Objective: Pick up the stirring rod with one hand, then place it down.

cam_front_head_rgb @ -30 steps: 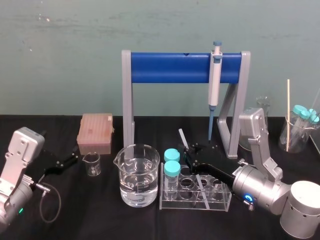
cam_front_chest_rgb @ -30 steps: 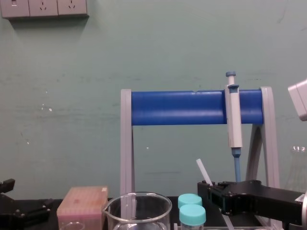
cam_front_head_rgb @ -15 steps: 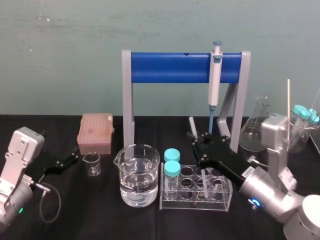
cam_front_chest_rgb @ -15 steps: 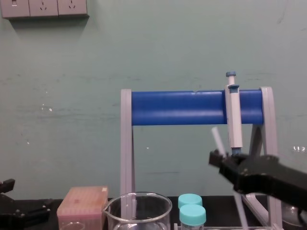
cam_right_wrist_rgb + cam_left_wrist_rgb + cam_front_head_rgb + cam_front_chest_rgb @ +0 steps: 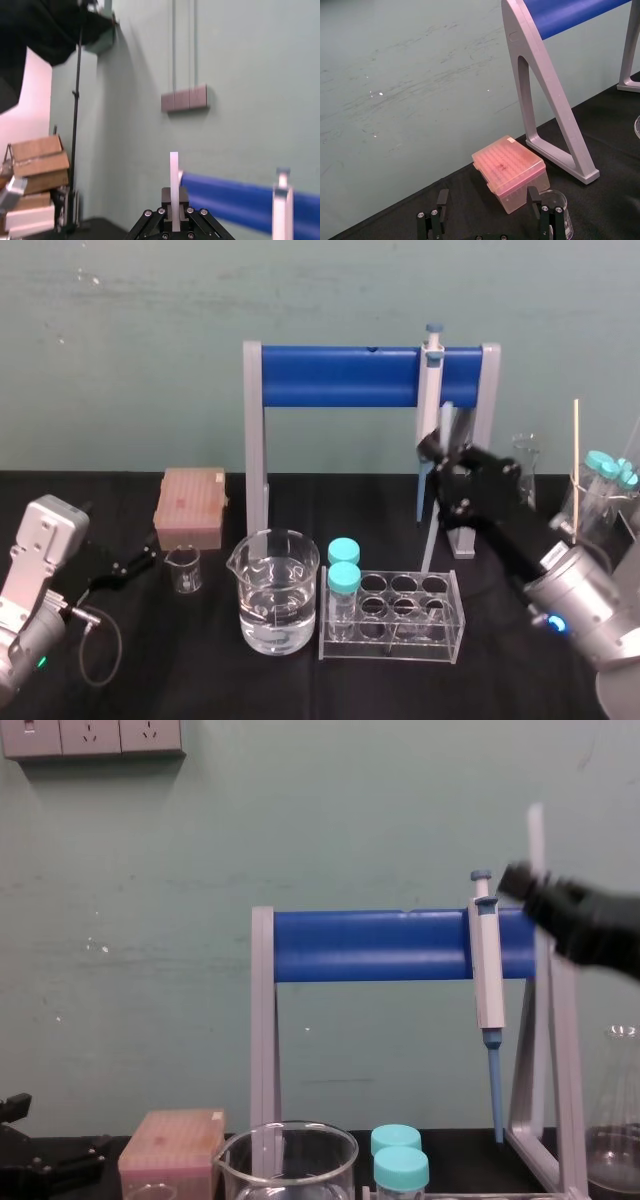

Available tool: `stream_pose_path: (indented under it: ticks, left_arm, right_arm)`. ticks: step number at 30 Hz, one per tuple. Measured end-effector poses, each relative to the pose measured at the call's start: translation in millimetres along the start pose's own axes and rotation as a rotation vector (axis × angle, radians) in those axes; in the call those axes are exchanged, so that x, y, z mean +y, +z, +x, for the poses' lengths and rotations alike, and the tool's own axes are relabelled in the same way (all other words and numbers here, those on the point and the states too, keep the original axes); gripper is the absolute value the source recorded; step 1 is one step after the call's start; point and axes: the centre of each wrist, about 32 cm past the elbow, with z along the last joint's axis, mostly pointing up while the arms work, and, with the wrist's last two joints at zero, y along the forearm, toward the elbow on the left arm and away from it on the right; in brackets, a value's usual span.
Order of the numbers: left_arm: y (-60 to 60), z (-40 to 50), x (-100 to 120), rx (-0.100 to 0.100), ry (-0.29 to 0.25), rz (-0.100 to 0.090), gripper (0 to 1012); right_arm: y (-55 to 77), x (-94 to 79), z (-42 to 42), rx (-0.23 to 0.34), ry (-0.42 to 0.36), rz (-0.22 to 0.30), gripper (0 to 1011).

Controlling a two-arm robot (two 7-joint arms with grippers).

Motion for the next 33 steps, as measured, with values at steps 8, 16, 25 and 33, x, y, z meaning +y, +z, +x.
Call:
stream_pose_path:
  ticks: [8,16,25,33]
  left_arm:
    - [0.0,0.0,0.0,0.000,0.000,0.000,1000]
    - [0.0,0.0,0.0,0.000,0.000,0.000,1000]
    - [0.0,0.0,0.0,0.000,0.000,0.000,1000]
    - [0.0,0.0,0.0,0.000,0.000,0.000,1000]
  right_arm:
    - [21.4,1.2,6.3,-0.034,0.017,0.064,70]
    - [27.7,-2.7,9.0,-0.051,0.029,0.066,70]
    - [29.4,-6.0,10.8,-0.056,0.035,0.061,70]
    - [28.1,-6.0,12.8,-0.055,0.037,0.054,70]
